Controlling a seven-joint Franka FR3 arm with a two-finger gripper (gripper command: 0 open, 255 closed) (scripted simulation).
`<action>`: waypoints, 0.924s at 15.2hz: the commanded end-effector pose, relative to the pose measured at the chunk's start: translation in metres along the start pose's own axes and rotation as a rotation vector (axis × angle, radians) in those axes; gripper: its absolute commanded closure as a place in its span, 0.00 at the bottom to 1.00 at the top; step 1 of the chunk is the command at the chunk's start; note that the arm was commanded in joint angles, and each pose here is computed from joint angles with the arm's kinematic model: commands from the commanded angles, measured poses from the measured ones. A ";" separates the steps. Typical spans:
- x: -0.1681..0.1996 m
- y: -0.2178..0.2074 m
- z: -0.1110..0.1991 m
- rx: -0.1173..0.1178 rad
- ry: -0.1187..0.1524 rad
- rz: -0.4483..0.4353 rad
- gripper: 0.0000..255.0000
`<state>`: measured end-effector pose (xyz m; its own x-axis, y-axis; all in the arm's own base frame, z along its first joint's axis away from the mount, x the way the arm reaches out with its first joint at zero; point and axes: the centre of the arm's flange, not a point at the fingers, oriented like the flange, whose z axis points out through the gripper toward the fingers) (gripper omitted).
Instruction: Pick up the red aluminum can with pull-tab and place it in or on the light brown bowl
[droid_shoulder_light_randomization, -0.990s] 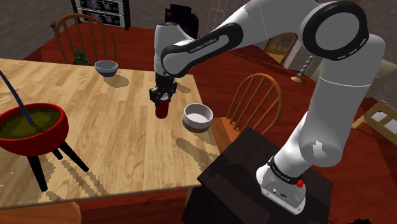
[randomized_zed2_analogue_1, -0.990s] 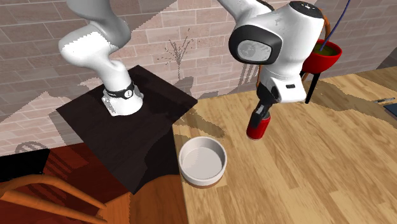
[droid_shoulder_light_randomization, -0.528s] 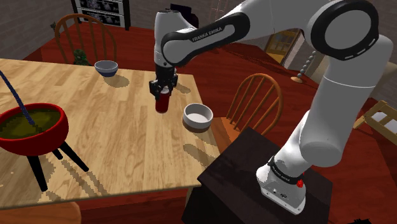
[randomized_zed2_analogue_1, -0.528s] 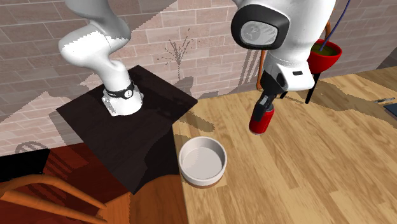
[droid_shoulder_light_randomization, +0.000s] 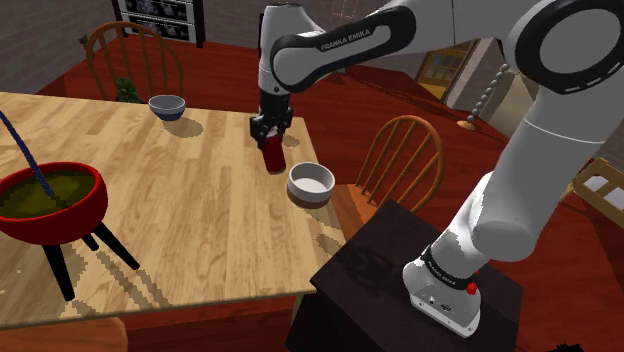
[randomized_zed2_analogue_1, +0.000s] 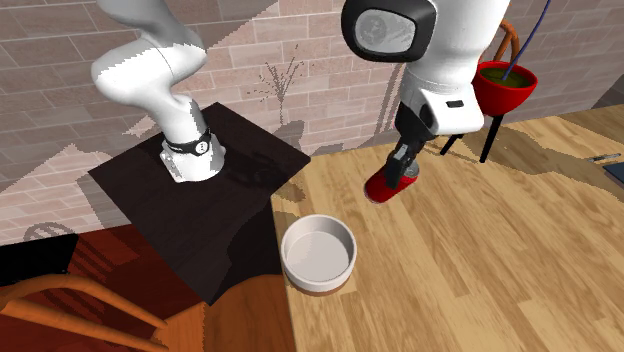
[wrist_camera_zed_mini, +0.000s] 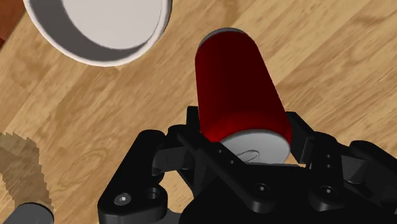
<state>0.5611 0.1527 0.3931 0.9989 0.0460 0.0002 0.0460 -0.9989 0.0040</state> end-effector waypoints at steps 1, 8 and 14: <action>-0.013 0.024 -0.002 0.000 0.000 0.000 1.00; -0.057 0.104 -0.013 0.000 0.000 0.000 1.00; -0.084 0.155 -0.010 0.000 0.000 0.000 1.00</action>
<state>0.4855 -0.0026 0.4081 0.9990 0.0454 -0.0001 0.0454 -0.9990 0.0038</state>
